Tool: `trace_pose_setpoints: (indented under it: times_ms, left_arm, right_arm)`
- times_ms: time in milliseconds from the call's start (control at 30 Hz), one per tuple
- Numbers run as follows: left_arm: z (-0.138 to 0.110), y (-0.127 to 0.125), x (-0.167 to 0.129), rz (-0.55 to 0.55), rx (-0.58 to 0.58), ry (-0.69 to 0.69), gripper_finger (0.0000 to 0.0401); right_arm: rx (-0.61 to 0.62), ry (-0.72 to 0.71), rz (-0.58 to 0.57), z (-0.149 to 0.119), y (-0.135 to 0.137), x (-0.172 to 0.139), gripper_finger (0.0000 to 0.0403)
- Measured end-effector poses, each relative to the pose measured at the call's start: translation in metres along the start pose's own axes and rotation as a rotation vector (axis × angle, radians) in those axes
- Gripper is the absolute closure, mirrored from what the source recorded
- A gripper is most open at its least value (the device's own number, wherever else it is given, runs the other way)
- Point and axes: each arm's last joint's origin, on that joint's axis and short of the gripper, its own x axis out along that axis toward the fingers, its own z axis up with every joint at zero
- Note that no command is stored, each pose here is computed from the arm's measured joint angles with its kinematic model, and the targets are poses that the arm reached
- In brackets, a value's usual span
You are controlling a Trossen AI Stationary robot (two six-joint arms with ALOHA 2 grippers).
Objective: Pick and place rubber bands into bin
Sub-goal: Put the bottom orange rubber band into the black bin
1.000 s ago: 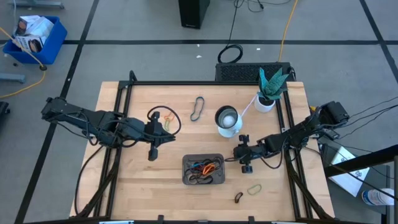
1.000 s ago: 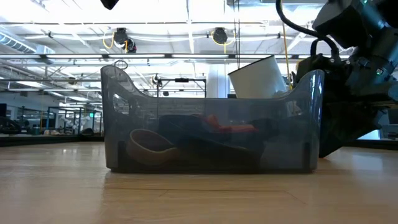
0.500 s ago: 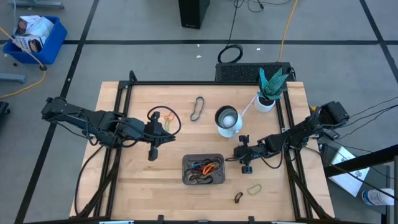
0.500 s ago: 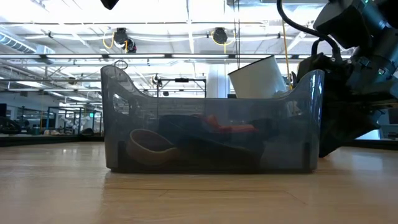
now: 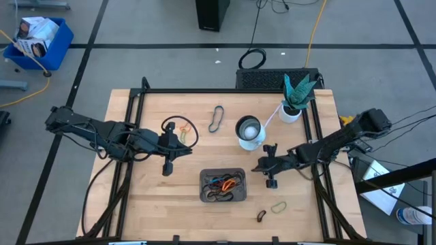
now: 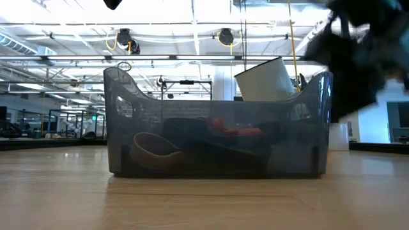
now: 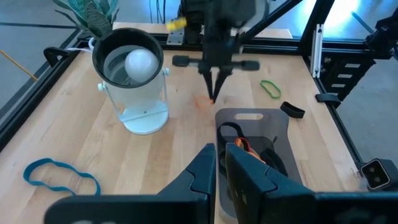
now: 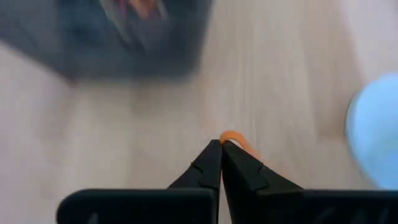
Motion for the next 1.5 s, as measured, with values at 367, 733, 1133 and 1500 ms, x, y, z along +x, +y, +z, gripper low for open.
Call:
trace_pose_setpoints:
  times_ms: [367, 733, 1133, 1500]
  left_arm:
    - [0.000, 0.000, 0.000, 0.000, 0.013, 0.000, 0.0359]
    - [0.000, 0.000, 0.000, 0.000, 0.012, 0.000, 0.0359]
    - [0.000, 0.000, 0.000, 0.001, 0.013, 0.003, 0.0359]
    - [0.000, 0.000, 0.000, 0.001, 0.012, 0.003, 0.0359]
  right_arm:
    - [0.002, -0.391, 0.084, 0.087, 0.008, -0.072, 0.0402]
    - [-0.072, -0.380, 0.068, 0.179, 0.023, -0.115, 0.0403]
    - [-0.126, 0.029, 0.082, 0.164, 0.047, -0.008, 0.0403]
    - [-0.152, 0.224, 0.091, 0.138, 0.056, 0.055, 0.0403]
